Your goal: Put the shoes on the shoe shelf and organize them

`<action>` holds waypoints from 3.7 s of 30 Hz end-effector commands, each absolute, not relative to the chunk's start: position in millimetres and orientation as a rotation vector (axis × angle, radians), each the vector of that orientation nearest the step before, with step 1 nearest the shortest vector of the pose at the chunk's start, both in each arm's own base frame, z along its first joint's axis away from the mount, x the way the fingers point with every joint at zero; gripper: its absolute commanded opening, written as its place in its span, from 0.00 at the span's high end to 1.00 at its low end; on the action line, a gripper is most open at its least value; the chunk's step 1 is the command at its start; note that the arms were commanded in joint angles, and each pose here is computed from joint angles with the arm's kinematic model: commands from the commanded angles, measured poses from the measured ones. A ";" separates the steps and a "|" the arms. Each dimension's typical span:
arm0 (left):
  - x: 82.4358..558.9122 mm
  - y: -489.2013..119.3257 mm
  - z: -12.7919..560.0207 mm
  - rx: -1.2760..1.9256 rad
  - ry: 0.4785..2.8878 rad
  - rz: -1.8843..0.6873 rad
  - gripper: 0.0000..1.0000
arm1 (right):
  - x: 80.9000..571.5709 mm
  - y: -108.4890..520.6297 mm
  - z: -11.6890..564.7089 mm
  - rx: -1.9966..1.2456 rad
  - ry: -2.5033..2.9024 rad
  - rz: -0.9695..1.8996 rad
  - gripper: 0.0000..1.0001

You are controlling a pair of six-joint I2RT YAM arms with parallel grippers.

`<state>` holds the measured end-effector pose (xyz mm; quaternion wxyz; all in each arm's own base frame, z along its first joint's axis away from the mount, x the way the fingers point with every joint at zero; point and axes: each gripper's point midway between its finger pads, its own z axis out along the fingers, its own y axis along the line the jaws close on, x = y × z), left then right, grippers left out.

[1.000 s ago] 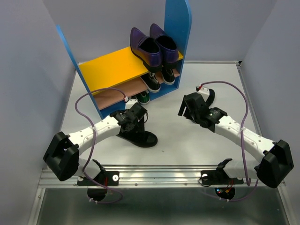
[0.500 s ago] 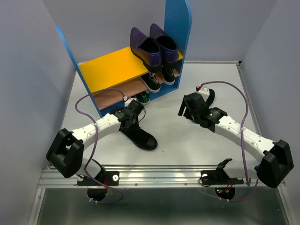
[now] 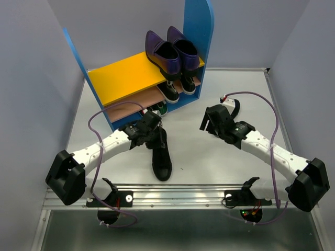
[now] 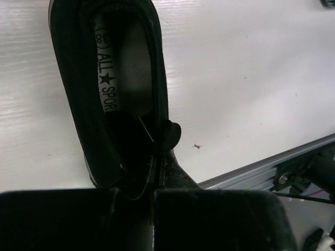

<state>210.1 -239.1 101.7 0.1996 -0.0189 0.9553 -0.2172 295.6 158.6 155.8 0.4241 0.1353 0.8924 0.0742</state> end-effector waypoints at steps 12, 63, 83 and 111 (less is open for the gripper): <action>236.7 -338.5 147.2 0.034 2.547 -0.853 0.80 | 289.4 165.0 160.8 0.272 2.240 0.243 0.21; 259.6 -267.0 218.9 0.089 2.316 -0.510 0.39 | 238.2 182.6 87.5 0.128 2.457 0.001 0.00; 298.2 -252.3 100.2 0.351 2.490 0.051 0.36 | 242.6 159.4 151.2 0.325 2.237 0.141 0.00; 123.3 -269.9 97.7 0.602 2.844 -0.278 0.26 | 248.3 157.5 145.4 0.303 2.242 0.069 0.00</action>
